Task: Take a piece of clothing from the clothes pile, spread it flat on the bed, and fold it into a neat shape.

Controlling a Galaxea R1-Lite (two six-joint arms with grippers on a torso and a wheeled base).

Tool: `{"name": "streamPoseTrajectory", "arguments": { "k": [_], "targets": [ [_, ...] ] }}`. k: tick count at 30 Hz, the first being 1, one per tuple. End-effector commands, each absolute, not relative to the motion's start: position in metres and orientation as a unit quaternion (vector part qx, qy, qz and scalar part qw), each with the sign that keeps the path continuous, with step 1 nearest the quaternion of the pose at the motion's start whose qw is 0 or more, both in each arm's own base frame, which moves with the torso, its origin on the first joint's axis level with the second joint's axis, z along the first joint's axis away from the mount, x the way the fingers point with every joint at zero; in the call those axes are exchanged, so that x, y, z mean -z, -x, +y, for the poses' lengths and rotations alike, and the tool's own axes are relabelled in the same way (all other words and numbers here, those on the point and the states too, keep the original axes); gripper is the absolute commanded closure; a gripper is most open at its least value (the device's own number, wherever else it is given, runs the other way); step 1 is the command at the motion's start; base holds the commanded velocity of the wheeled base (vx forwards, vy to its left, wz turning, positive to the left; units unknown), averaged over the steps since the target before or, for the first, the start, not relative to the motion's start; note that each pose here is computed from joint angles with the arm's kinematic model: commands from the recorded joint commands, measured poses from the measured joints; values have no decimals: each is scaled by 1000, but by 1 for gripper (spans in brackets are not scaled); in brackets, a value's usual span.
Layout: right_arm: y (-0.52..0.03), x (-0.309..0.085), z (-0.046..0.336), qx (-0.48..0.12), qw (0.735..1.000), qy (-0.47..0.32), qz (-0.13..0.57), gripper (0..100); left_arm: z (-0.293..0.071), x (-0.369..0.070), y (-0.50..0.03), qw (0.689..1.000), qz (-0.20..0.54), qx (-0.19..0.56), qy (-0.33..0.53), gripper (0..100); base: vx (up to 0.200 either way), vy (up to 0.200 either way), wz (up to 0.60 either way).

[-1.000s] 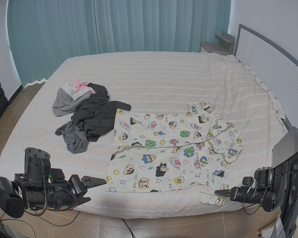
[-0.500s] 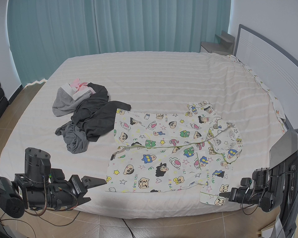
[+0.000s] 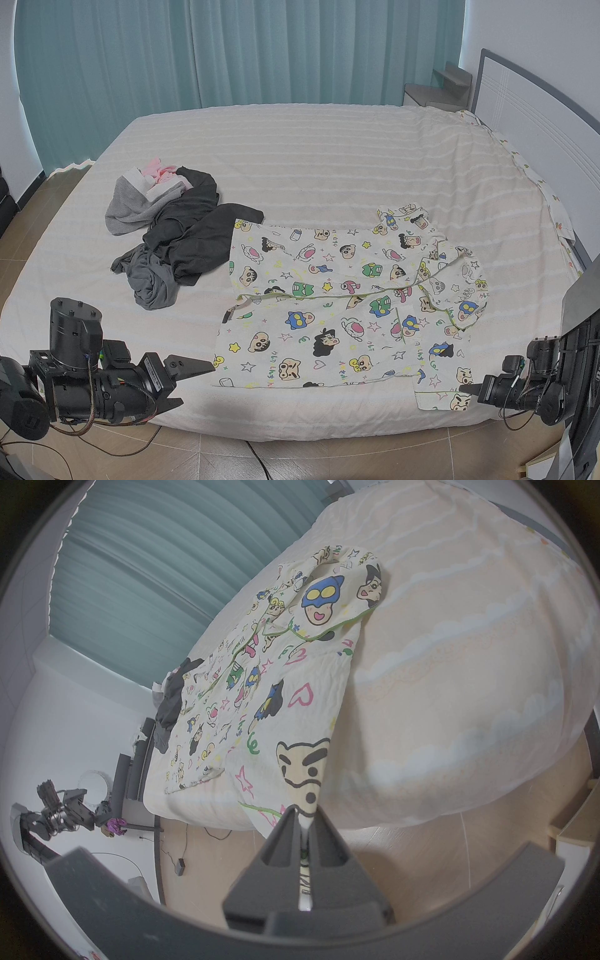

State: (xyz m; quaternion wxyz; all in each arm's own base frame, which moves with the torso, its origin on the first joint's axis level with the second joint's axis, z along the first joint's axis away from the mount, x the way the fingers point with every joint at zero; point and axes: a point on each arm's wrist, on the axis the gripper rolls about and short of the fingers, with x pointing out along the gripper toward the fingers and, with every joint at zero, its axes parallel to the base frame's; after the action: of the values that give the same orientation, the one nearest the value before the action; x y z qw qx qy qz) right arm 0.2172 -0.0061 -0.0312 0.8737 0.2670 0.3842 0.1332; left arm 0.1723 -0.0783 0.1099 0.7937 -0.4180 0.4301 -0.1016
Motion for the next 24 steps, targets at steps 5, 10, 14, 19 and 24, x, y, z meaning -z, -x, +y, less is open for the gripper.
{"name": "streamPoseTrajectory", "arguments": {
  "k": [5, 10, 14, 19, 24],
  "targets": [
    [-207, 38, -12, -124, 866, -249, 416, 100, -78, -109, -172, 793, 432, 99, 418, 0, 0, 0, 0],
    [-198, 40, -14, -138, 859, -209, 447, 100, -79, -105, -174, 791, 439, 94, 415, 0, 0, 0, 0],
    [-198, 41, -15, -139, 860, -204, 447, 100, -79, -102, -176, 789, 446, 90, 413, 0, 0, 0, 0],
    [-199, 40, -15, -141, 862, -205, 441, 100, -81, -94, -179, 785, 461, 82, 406, 0, 0, 0, 0],
    [-198, 41, -16, -139, 862, -206, 443, 100, -91, -68, -186, 770, 510, 51, 381, 0, 0, 0, 0]
  ]
}}
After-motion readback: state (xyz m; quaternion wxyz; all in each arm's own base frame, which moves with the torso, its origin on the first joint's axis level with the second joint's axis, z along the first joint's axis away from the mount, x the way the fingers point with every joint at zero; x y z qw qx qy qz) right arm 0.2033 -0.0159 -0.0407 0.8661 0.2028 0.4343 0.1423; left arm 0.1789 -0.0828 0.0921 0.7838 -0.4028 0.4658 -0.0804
